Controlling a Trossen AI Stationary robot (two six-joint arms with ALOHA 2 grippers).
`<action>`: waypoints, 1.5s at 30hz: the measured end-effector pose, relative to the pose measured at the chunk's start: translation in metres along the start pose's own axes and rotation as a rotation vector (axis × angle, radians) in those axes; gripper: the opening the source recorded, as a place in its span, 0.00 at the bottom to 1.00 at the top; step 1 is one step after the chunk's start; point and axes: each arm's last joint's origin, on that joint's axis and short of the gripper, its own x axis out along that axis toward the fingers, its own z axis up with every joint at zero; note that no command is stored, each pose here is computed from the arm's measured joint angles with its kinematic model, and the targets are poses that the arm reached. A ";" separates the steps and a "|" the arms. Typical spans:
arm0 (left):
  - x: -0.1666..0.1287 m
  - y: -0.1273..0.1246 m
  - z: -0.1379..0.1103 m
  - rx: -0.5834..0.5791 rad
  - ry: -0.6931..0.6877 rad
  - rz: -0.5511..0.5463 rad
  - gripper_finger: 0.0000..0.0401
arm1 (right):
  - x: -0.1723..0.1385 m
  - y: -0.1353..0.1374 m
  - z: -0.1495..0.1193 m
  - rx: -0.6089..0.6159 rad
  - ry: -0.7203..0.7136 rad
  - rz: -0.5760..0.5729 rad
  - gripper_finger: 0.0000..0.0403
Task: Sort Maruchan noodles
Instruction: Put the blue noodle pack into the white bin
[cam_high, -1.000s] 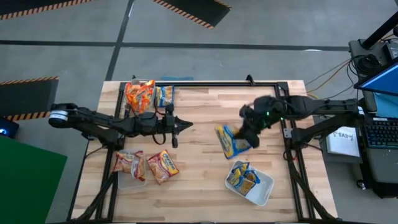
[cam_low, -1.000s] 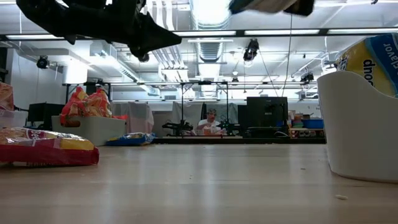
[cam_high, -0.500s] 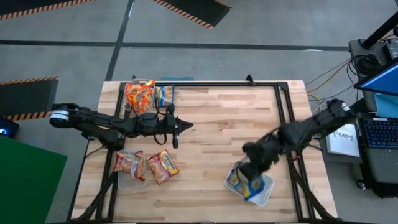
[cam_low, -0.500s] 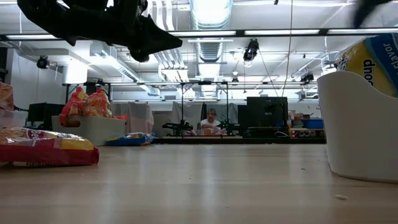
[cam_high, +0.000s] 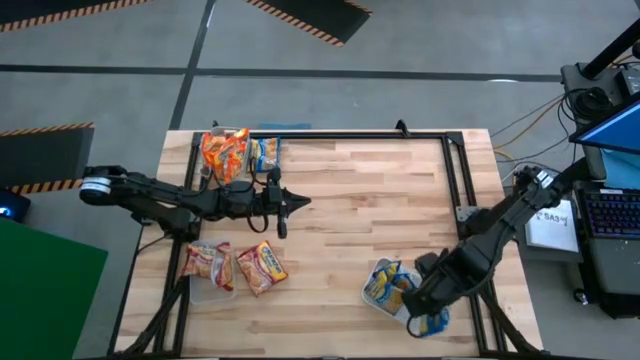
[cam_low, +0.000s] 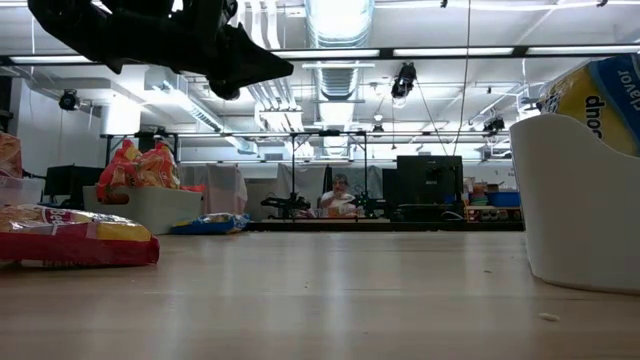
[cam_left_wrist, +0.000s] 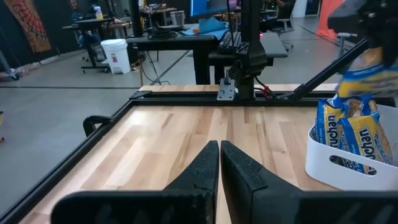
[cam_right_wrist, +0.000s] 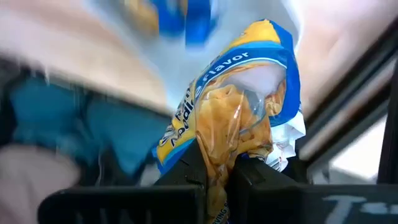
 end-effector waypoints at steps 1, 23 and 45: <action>0.000 0.000 0.000 0.000 0.000 0.000 0.00 | 0.001 0.000 0.001 0.004 -0.032 0.000 0.04; 0.000 0.000 -0.001 0.022 0.006 0.000 0.00 | 0.053 0.025 0.014 0.135 -0.133 -0.141 0.04; 0.000 0.000 -0.003 0.003 0.027 -0.002 0.00 | 0.052 0.019 0.017 0.105 -0.159 -0.206 0.06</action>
